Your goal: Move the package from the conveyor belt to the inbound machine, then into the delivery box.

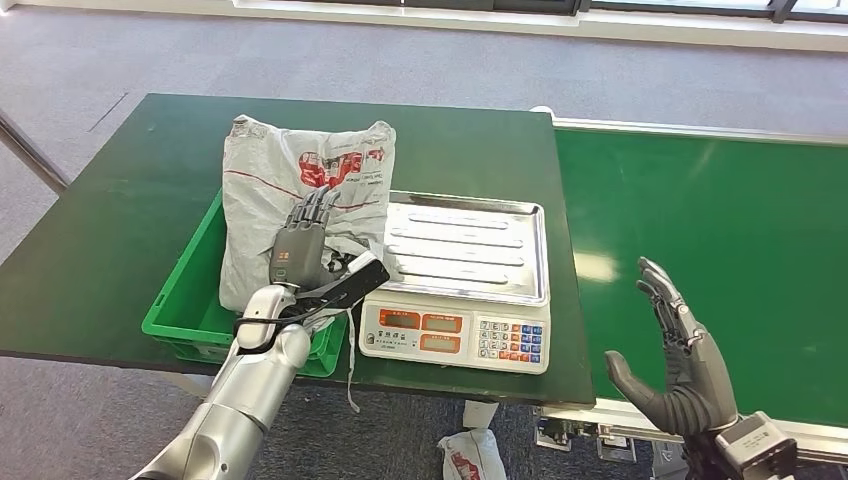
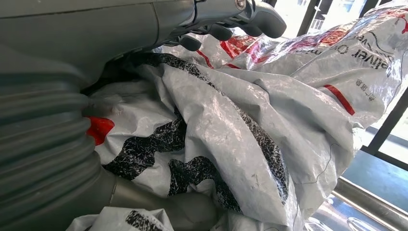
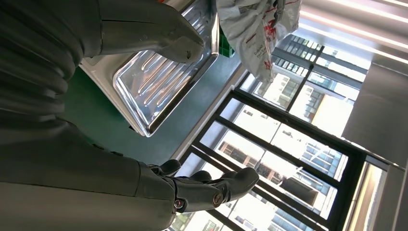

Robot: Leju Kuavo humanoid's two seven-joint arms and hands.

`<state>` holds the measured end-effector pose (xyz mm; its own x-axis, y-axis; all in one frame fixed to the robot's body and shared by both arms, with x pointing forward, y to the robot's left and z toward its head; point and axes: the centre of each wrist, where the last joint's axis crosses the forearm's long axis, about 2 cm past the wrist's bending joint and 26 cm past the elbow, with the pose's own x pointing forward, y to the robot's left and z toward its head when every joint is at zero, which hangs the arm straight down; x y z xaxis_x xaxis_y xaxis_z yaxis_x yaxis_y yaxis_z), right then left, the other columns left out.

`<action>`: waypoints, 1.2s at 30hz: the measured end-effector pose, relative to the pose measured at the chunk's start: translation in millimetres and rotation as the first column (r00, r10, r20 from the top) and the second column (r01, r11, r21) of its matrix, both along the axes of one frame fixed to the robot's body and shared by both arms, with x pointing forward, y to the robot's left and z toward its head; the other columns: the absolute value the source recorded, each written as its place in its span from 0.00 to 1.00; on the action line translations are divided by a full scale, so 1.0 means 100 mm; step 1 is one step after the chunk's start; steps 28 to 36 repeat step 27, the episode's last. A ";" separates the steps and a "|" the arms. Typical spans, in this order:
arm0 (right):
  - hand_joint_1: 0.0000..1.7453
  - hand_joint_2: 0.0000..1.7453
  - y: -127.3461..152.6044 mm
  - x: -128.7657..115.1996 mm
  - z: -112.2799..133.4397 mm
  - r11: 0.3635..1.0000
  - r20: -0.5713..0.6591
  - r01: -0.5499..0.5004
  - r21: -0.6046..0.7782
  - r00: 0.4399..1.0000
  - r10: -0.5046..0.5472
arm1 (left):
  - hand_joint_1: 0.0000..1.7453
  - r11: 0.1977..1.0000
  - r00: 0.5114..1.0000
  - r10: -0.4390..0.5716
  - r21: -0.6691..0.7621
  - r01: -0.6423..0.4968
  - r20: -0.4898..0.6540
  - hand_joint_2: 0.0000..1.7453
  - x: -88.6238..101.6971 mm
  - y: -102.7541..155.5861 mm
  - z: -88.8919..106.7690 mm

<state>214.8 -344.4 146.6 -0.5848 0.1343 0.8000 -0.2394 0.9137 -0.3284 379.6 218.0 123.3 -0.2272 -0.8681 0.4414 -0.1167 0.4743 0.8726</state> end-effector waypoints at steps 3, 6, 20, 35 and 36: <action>0.00 1.00 0.00 0.00 0.00 1.000 0.000 0.000 0.000 1.000 0.000 | 0.00 1.000 1.000 0.000 0.000 0.000 0.000 1.00 0.00 0.00 0.00; 0.00 1.00 0.00 0.00 0.00 1.000 0.000 0.000 0.001 1.000 0.000 | 0.00 0.999 0.999 0.012 -0.036 -0.011 0.032 1.00 -0.01 0.01 0.00; 0.00 1.00 0.04 0.04 -0.03 1.000 -0.009 -0.017 0.009 1.000 0.017 | 0.00 0.727 0.642 0.373 -0.641 0.246 0.670 1.00 -0.70 0.02 0.77; 0.00 1.00 0.10 0.34 0.01 0.999 0.005 -0.043 0.020 0.999 0.043 | 0.00 0.594 0.504 0.378 -0.621 0.512 0.777 1.00 -0.97 -0.23 1.41; 0.00 1.00 0.10 0.34 0.01 0.999 0.005 -0.043 0.020 0.999 0.043 | 0.00 0.594 0.504 0.378 -0.621 0.512 0.777 1.00 -0.97 -0.23 1.41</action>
